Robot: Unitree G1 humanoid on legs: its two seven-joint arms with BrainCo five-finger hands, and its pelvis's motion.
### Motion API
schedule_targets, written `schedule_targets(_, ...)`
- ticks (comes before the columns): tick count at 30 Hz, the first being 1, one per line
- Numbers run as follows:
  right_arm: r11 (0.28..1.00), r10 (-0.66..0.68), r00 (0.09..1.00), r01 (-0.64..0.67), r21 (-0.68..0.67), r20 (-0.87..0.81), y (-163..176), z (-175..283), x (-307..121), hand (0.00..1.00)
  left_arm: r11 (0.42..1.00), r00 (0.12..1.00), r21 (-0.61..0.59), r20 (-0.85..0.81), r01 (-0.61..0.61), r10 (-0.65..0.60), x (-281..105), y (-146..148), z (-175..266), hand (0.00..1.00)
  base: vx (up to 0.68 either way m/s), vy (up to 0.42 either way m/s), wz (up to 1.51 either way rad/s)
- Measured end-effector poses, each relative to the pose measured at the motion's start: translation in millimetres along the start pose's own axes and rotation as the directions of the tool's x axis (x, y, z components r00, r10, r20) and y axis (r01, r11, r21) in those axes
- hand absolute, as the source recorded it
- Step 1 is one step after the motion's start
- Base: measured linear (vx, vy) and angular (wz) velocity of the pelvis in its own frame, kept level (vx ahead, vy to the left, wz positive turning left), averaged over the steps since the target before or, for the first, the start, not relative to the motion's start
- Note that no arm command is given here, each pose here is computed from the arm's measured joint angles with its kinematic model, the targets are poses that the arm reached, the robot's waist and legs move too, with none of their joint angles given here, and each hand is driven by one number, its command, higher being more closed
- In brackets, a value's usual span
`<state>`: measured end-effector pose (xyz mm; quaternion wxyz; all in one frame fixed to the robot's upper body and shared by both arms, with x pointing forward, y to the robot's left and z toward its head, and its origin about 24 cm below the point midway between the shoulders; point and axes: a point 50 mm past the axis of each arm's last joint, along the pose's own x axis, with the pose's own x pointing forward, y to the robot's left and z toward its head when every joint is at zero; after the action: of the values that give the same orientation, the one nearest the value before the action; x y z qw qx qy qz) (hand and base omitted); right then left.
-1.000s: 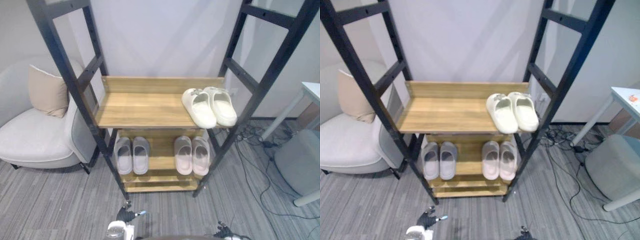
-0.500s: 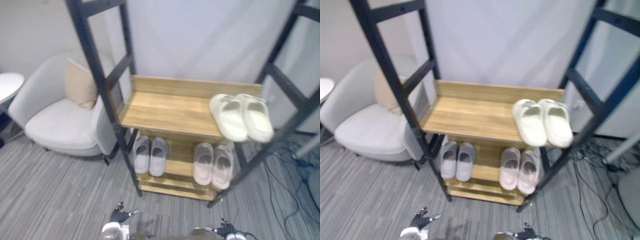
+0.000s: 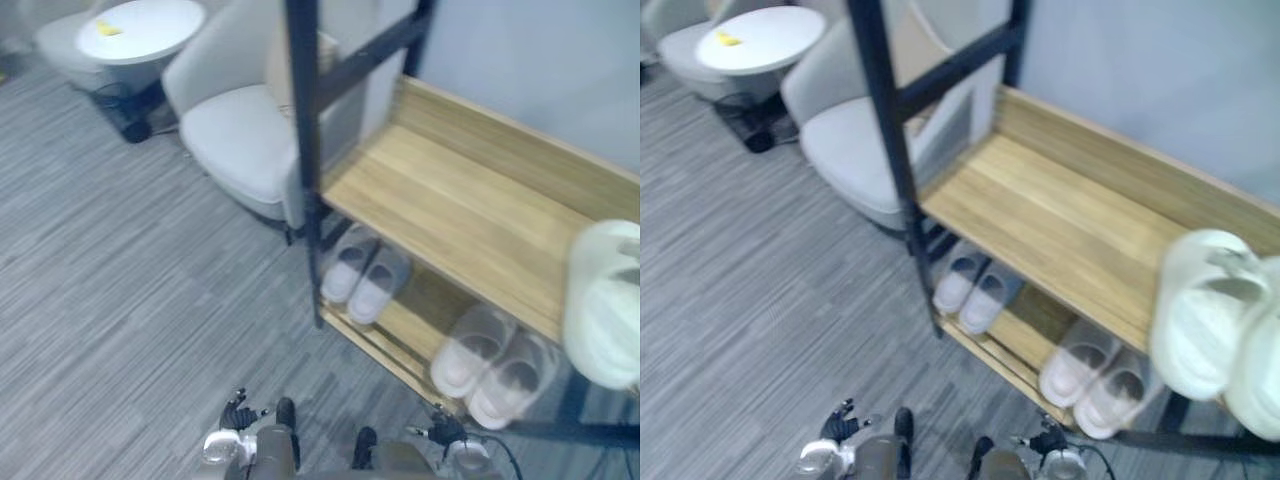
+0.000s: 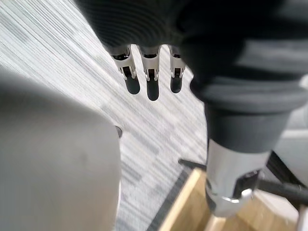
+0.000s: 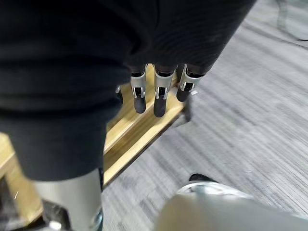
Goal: Organize the slippers on the shoe rack
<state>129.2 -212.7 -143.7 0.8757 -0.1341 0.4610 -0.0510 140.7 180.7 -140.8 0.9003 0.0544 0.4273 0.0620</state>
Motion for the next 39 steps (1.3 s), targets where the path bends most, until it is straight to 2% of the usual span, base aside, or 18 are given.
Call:
schedule_targets(2,1.000,0.002,1.000,-0.002,0.009,0.007,1,4,1,0.00,1.000,1.000,0.014,0.014,0.013,-0.013,1,-4,4,0.00,0.07,0.226,0.97)
schedule_targets(8,0.990,0.085,0.996,-0.088,0.114,0.028,38,22,3,0.00,0.999,1.000,0.023,-0.012,-0.024,0.025,1,4,-2,0.00,0.13,0.235,0.84)
schedule_targets(16,0.989,0.078,0.995,-0.085,0.122,0.065,37,29,3,0.00,0.999,0.997,0.033,-0.071,-0.026,0.028,-1,5,-15,0.00,0.24,0.137,0.78)
schedule_targets(22,0.987,0.067,0.996,-0.075,0.139,0.061,33,27,4,0.00,0.999,0.996,0.019,-0.081,-0.036,0.038,-2,7,-17,0.00,0.47,-0.057,1.38)
schedule_targets(26,0.990,0.065,0.994,-0.075,0.120,0.084,31,37,6,0.00,0.996,0.996,-0.063,-0.080,-0.055,0.050,-2,2,-15,0.00,0.60,-0.175,1.06)
schedule_targets(29,0.989,0.086,0.993,-0.095,0.113,0.082,39,38,5,0.00,0.983,0.994,-0.153,-0.062,-0.102,0.093,-1,10,-10,0.00,0.55,-0.110,0.17)
schedule_targets(36,0.988,0.077,0.994,-0.086,0.126,0.075,41,37,4,0.00,0.970,0.993,-0.216,0.019,-0.110,0.116,2,16,9,0.00,0.41,0.094,0.26)
schedule_targets(39,0.986,0.107,0.993,-0.112,0.122,0.053,53,36,4,0.00,0.963,0.991,-0.244,0.037,-0.117,0.130,4,21,16,0.00,0.58,0.258,0.55)
